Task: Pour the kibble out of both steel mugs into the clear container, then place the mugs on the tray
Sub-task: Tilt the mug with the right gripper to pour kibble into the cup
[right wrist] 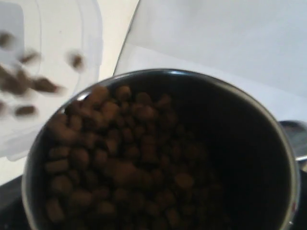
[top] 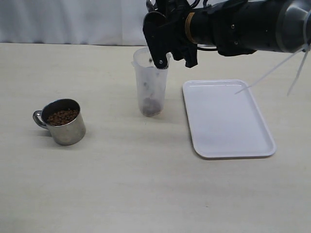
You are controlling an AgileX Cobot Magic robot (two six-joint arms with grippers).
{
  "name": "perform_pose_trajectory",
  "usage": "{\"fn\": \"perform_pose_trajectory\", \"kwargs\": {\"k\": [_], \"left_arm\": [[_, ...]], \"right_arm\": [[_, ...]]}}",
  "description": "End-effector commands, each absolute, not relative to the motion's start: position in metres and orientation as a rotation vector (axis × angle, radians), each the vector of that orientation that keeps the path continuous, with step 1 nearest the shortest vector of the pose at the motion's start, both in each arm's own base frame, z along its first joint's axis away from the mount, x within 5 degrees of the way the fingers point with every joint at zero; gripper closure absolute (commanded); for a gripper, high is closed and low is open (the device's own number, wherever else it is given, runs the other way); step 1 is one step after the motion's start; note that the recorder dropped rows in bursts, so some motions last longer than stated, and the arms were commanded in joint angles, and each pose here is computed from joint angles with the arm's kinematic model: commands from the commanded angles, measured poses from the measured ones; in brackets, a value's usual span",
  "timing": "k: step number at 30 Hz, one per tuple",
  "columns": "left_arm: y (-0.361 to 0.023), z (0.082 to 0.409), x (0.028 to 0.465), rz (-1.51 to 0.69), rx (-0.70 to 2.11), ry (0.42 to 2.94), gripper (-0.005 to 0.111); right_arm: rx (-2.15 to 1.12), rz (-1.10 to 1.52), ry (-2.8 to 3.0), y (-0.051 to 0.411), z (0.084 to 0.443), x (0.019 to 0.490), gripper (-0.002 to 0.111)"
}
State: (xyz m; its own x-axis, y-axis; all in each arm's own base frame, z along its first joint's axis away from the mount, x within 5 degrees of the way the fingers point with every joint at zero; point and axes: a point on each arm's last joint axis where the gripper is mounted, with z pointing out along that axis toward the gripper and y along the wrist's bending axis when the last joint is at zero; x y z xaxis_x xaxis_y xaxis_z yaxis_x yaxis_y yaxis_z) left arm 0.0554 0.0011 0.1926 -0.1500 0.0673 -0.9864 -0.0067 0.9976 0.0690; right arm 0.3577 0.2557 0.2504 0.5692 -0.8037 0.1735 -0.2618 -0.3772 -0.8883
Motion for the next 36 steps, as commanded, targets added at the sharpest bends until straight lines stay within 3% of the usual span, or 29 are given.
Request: {"fn": "perform_pose_trajectory", "kwargs": {"k": [1,36], "left_arm": [[0.0009,0.1921,0.0555,0.058,0.043,1.716,0.107],[0.0009,0.1926,0.0556,0.058,0.042,1.711,0.107]], "right_arm": [[-1.917,-0.781,0.812,0.2575,0.2576,0.3568,0.104],[-1.976,-0.827,0.645,0.2627,0.2643,0.3564,0.104]]}}
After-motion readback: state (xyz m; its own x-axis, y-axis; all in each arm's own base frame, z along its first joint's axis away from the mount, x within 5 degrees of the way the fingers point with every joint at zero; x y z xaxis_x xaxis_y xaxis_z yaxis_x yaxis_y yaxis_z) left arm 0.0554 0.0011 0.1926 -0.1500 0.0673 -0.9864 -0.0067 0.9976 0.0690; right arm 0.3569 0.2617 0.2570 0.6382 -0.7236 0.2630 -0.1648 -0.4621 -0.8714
